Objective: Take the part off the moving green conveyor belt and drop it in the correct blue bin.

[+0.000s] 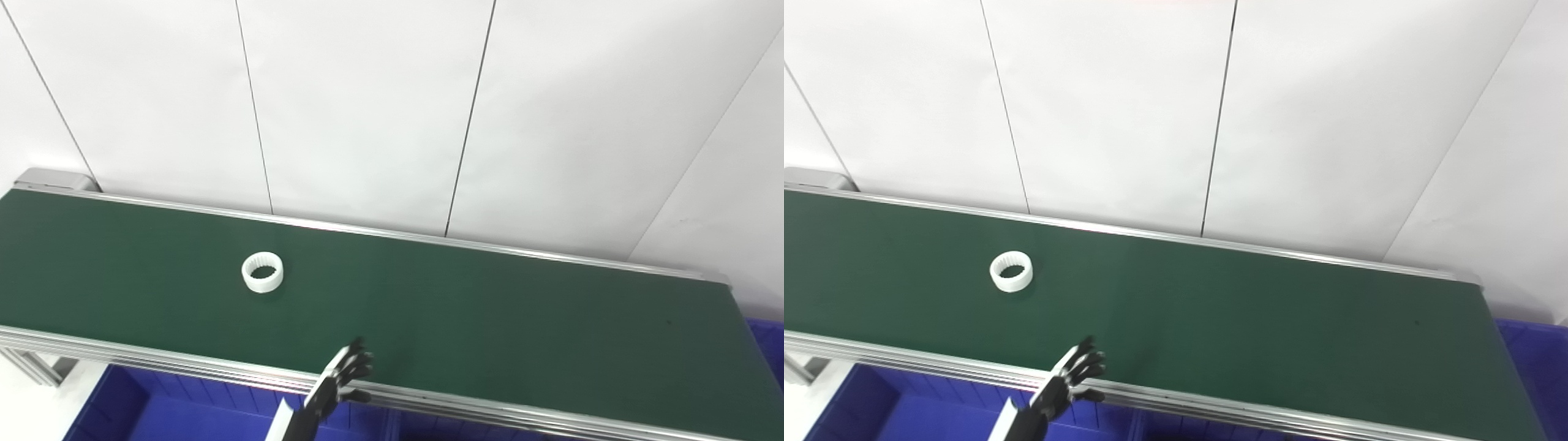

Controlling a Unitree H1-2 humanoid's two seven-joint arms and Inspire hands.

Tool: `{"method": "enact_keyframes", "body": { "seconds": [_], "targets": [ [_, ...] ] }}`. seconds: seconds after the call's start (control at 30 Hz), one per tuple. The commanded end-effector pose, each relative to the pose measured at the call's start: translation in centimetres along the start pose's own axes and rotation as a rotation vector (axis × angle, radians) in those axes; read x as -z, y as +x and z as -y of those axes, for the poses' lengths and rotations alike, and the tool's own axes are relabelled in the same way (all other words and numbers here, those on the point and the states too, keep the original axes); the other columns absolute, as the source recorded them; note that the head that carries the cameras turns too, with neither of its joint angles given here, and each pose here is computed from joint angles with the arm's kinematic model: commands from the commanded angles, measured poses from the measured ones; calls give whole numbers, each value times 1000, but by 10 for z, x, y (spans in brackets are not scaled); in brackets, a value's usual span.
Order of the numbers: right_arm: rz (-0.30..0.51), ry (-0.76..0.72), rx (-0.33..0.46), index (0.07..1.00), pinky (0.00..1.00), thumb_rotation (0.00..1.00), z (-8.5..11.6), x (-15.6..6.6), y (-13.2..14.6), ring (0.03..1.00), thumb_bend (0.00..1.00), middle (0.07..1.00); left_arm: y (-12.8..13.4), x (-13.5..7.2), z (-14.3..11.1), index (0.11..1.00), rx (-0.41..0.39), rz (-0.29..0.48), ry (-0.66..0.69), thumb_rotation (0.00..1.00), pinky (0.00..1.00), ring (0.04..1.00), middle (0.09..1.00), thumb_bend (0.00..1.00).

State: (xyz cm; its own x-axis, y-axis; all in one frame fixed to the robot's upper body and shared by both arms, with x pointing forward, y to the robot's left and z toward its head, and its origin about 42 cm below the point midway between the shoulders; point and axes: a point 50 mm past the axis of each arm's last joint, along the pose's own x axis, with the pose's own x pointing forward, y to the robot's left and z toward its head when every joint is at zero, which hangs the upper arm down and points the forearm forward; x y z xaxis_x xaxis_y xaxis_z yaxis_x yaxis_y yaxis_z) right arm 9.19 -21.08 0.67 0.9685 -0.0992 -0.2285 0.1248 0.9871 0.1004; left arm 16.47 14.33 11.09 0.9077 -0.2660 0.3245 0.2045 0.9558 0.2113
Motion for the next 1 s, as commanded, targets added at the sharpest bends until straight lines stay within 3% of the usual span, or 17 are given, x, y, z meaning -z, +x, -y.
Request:
{"method": "enact_keyframes", "body": {
  "seconds": [0.0,0.07,0.2,0.33,0.4,0.53,0.77,0.97],
  "targets": [
    [63,5,-13,993,894,954,-2,-10,3,930,709,965,37,-20,-17,661,-49,180,55,387,478,637,664,982],
    [61,5,-14,996,901,962,-4,-11,4,933,709,967,59,-23,-32,643,-32,235,139,348,474,631,656,995],
    [66,6,-14,999,889,970,-8,-11,6,932,704,969,97,-21,-56,627,19,266,330,336,474,652,651,1000],
    [69,13,-14,999,891,964,-11,-11,7,931,699,966,129,-13,-70,675,76,286,534,355,587,723,703,984],
    [73,13,-18,995,893,969,-13,-11,8,931,705,965,147,-8,-78,710,107,278,618,347,680,763,749,957],
    [70,24,-18,987,895,962,-17,-11,10,928,721,963,187,2,-94,728,155,245,766,349,768,792,779,968],
    [83,37,-19,982,882,948,-23,-9,14,924,702,956,241,9,-109,724,226,180,947,261,807,805,783,1000],
    [85,52,-20,982,856,931,-27,-10,15,913,703,953,280,31,-113,709,304,95,1063,235,790,792,757,1000]
  ]
}}
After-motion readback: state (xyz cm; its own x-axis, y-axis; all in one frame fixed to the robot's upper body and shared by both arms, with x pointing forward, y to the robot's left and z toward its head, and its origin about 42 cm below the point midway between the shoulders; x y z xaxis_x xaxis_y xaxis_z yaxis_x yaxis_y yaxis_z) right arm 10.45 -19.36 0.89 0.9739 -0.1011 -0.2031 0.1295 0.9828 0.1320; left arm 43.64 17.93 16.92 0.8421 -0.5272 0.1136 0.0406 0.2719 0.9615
